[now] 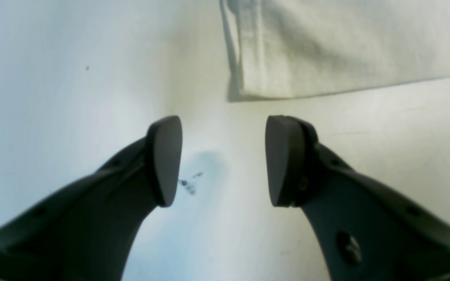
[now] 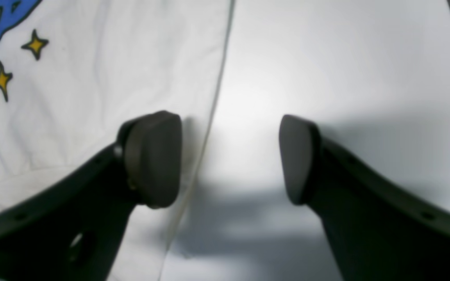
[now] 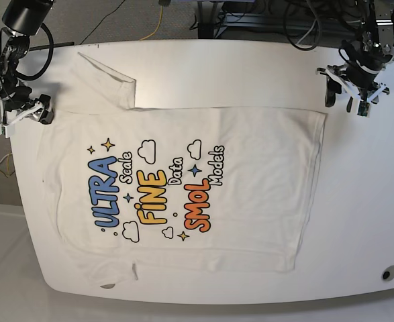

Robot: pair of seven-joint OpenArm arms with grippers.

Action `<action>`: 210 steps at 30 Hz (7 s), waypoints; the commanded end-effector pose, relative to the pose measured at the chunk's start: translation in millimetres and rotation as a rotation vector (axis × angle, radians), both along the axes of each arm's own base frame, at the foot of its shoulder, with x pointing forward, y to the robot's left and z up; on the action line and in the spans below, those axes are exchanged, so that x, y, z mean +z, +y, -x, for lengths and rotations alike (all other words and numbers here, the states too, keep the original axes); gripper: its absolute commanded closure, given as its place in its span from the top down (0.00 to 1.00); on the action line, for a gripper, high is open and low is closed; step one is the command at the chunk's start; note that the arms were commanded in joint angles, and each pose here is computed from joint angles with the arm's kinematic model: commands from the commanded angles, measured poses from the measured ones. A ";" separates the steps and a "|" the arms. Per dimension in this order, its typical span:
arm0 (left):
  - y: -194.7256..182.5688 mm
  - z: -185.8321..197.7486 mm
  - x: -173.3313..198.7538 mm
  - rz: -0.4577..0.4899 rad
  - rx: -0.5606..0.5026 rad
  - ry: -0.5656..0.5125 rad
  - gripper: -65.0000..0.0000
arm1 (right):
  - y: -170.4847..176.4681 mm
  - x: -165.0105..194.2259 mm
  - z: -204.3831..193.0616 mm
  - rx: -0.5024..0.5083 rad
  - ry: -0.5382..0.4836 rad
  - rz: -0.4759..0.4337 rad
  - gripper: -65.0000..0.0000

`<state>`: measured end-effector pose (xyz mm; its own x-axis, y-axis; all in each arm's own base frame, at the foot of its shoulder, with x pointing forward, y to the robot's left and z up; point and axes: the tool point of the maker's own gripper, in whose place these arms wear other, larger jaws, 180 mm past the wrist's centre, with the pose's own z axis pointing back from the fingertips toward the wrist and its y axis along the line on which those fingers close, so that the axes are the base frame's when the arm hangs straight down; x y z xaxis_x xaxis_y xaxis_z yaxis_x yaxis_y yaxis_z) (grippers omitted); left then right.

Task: Fold the T-shirt properly
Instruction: 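Position both open grippers at the shoulder edges beside the collar, then close both grippers on the shirt's shoulder edges, then pull the gripped shoulders toward the robot, dragging the shirt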

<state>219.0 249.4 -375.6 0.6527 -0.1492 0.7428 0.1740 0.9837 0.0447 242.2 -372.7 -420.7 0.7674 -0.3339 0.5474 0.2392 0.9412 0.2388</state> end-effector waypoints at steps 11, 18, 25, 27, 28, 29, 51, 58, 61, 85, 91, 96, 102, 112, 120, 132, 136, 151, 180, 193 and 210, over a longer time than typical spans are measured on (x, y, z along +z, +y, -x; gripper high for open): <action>-2.1 -3.7 4.5 0.059 0.011 -0.003 0.49 | 4.3 4.8 -2.0 0.050 0.000 -0.002 0.62; -9.2 -6.1 6.0 0.149 0.031 0.003 0.49 | 10.4 5.5 -4.1 0.100 -0.005 -0.007 0.62; -6.0 -8.1 2.1 0.196 0.067 0.017 0.48 | 13.7 5.7 -6.5 0.137 -0.002 -0.006 0.62; -3.4 -7.1 0.7 0.195 0.071 0.022 0.48 | 14.0 7.0 -8.2 0.138 -0.007 -0.004 0.62; 3.1 -8.1 2.5 0.191 0.079 0.014 0.48 | 14.7 7.8 -9.0 0.140 -0.010 -0.006 0.62; 9.6 -8.9 4.3 0.188 0.086 0.005 0.48 | 15.5 8.7 -9.8 0.141 -0.013 -0.008 0.62; 0.3 -2.0 -7.3 0.268 0.109 0.000 0.49 | 42.6 -6.2 -11.3 0.205 0.019 -0.033 0.62; 2.4 -4.3 -13.1 0.285 0.137 0.018 0.49 | 44.6 -7.1 -11.0 0.214 0.025 -0.033 0.62; 5.2 -4.4 -18.2 0.295 0.156 0.040 0.50 | 46.0 -8.3 -10.1 0.219 0.033 -0.034 0.62; 6.8 -15.2 -49.9 0.399 0.199 0.113 0.49 | 42.8 -11.4 -4.7 0.211 0.055 -0.032 0.61; 2.6 -13.5 -58.8 0.442 0.194 0.127 0.47 | 40.7 -9.3 -7.0 0.204 0.047 -0.031 0.62; 1.4 -13.4 -60.9 0.464 0.193 0.131 0.48 | 41.3 -8.4 -8.7 0.205 0.040 -0.031 0.62; -2.3 -13.3 -61.5 0.471 0.183 0.137 0.50 | 42.0 -6.6 -11.6 0.206 0.030 -0.031 0.63; -26.9 -20.5 -59.1 0.464 0.112 0.141 0.26 | 42.8 -1.9 -18.2 0.212 0.004 -0.028 0.40; -23.5 -23.1 -60.8 0.471 0.124 0.148 0.00 | 44.7 2.8 -23.9 0.218 -0.027 -0.021 0.00; -8.8 -24.4 -47.0 0.524 0.113 0.094 0.00 | 37.3 7.8 -25.1 0.212 -0.027 -0.005 0.00; -4.6 -21.6 -40.0 0.546 0.095 0.074 0.00 | 34.2 10.9 -24.9 0.203 -0.032 -0.006 0.00; 22.4 16.5 -38.6 0.511 0.141 0.070 0.00 | 30.9 34.9 5.4 0.237 -0.071 -0.011 0.00; 57.9 72.8 21.2 0.416 0.178 0.020 0.00 | 16.0 56.6 70.9 0.201 -0.009 0.112 0.00; 62.3 85.1 23.2 0.410 0.191 0.056 0.00 | 6.4 66.5 91.3 0.165 0.004 0.138 0.00; 61.3 92.6 20.0 0.413 0.201 0.067 0.00 | 4.4 69.3 86.3 0.156 -0.041 0.139 0.00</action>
<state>120.1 299.2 -368.2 0.7197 0.2914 0.6302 -0.0317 0.9205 -0.3895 145.0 -356.3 -367.1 0.8045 -0.1665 0.5701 0.0907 0.9831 0.1590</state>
